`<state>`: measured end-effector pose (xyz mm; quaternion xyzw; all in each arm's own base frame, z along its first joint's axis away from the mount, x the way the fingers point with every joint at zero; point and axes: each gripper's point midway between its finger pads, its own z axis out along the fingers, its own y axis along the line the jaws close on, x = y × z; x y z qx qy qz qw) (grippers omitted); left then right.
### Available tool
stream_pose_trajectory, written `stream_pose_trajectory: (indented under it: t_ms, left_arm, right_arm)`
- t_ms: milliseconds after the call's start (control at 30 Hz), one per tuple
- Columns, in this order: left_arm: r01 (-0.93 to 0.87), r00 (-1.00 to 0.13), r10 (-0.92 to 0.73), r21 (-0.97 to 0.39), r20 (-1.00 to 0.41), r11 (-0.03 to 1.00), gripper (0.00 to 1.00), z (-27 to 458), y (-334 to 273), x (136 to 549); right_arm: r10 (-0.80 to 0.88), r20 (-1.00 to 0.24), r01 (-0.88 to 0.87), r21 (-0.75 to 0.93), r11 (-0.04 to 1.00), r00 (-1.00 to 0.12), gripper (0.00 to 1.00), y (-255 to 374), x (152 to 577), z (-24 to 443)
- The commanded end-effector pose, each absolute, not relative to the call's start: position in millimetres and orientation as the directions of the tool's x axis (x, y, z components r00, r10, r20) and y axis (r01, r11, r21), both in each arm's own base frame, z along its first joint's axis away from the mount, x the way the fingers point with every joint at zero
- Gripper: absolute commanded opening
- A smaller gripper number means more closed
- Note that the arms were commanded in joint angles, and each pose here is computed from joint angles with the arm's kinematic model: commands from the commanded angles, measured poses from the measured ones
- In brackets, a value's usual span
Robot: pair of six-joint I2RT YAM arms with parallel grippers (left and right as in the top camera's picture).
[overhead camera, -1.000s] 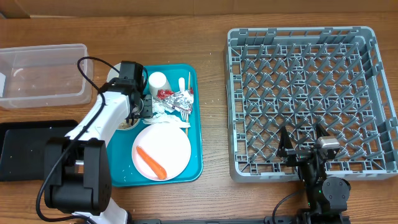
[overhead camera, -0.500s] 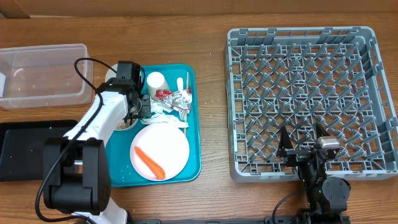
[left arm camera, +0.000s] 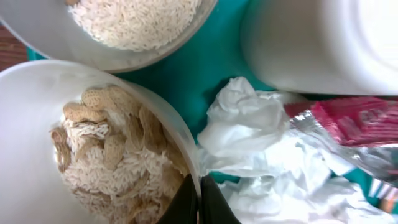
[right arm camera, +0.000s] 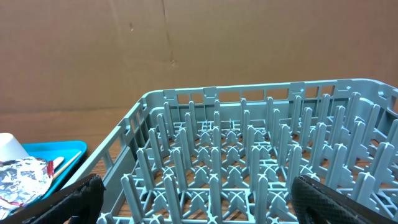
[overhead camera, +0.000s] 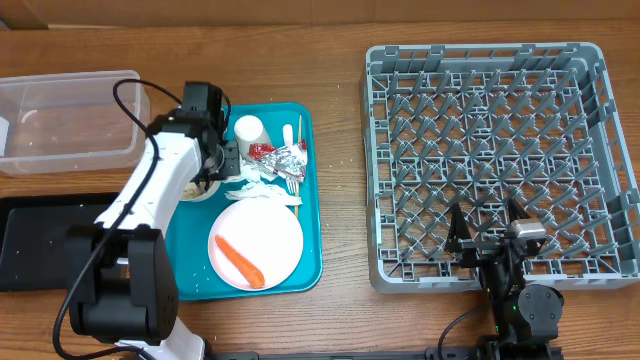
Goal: Sort waste into correct bins and load items into the dishwasher rack
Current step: 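Grasp the rim of the white bowl with peanut shells using the left gripper, then carry the bowl left over the black tray with the left gripper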
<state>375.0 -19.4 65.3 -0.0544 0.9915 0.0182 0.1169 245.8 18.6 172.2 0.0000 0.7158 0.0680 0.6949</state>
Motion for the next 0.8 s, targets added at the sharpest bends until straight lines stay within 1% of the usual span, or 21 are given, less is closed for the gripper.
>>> stream_pose_trajectory:
  t_ms: [0, 267, 367, 567, 767]
  left_arm:
    - [-0.145, -0.956, -0.141, -0.003, -0.259, 0.989, 0.04, 84.2, -21.2, 388.5]
    - [-0.162, -0.953, -0.16, -0.013, -0.255, 0.987, 0.04, 129.6, -21.1, 388.7]
    - [-0.196, -0.943, -0.194, -0.022, -0.27, 0.98, 0.04, 149.7, -14.5, 387.9]
    - [-0.295, -0.901, -0.3, -0.064, -0.313, 0.953, 0.04, 182.0, 18.1, 382.4]
    - [-0.442, -0.845, -0.469, -0.159, -0.257, 0.883, 0.04, 189.8, 65.7, 359.8]
  right_arm:
    - [0.095, -0.995, -0.082, 0.097, 0.992, -0.028, 1.0, 16.0, 245.9, 170.6]
    - [0.095, -0.995, -0.082, 0.097, 0.992, -0.029, 1.0, 16.0, 245.9, 170.3]
    - [0.095, -0.995, -0.082, 0.097, 0.992, -0.029, 1.0, 16.0, 245.9, 170.3]
    - [0.095, -0.995, -0.082, 0.097, 0.992, -0.029, 1.0, 16.0, 245.9, 170.3]
    - [0.095, -0.995, -0.082, 0.097, 0.992, -0.029, 1.0, 16.0, 245.9, 170.5]
